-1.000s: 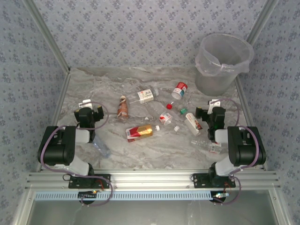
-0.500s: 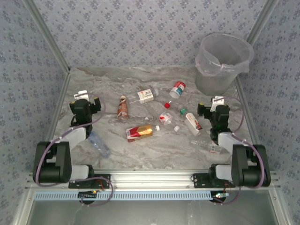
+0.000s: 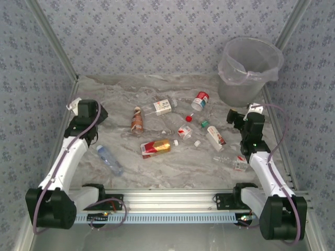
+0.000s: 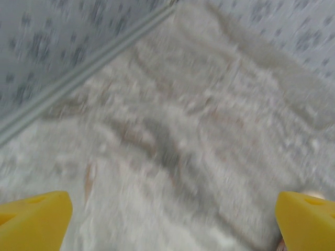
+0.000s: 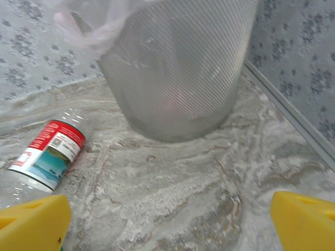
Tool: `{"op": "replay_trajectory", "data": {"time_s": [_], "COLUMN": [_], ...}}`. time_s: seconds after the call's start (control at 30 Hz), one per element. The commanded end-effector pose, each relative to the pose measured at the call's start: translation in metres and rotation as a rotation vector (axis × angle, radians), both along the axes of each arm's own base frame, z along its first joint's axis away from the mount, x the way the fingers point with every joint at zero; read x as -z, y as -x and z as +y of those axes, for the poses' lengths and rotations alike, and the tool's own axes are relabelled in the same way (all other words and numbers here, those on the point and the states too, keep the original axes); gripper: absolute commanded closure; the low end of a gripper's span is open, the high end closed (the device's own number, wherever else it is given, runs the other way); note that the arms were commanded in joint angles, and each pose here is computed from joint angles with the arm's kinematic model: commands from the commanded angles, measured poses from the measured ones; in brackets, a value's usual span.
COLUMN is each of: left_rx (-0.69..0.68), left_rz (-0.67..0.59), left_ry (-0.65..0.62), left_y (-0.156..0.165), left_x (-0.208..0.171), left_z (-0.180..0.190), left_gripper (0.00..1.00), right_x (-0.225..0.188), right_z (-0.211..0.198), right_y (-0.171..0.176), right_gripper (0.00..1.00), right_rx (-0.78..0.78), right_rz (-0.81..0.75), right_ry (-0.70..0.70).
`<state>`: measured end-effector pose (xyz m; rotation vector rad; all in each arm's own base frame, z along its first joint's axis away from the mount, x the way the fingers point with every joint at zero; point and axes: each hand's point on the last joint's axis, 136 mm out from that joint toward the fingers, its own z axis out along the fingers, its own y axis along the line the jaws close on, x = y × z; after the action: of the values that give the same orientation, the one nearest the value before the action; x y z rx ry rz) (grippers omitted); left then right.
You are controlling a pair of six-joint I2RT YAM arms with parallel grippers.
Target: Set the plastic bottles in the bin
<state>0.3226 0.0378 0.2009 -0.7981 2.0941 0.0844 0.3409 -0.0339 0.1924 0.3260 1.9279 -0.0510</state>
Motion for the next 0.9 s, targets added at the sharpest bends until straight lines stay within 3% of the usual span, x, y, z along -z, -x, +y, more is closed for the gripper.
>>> {"op": "replay_trajectory", "data": {"time_s": [0.0,0.17,0.4,0.53,0.87], "left_rx": [-0.049,-0.061,-0.08,-0.121,-0.13], "left_rz": [0.253,0.387,0.511,0.542,0.512], "left_ry": [0.121,0.208,0.333,0.33,0.339], "left_y": [0.063,0.095,0.109,0.113,0.088], "left_x": [0.038,0.066,0.107,0.123,0.149], "left_z": [-0.008,-0.019,-0.037,-0.034,-0.035], "left_gripper": [0.01,0.01,0.01,0.01,0.01], "right_x": [0.005,0.0,0.002,-0.002,0.006], "right_z": [-0.012,-0.017,-0.011,0.002,-0.009], "right_y": [0.017,0.03,0.033,0.033,0.043], "right_gripper": [0.0,0.0,0.0,0.0,0.0], "right_rx": [0.099,0.138,0.101,0.06,0.119], "right_rz": [0.035,-0.054,-0.015,-0.053,-0.015], "right_ry": [-0.012,-0.022,0.031,0.146,0.151]}}
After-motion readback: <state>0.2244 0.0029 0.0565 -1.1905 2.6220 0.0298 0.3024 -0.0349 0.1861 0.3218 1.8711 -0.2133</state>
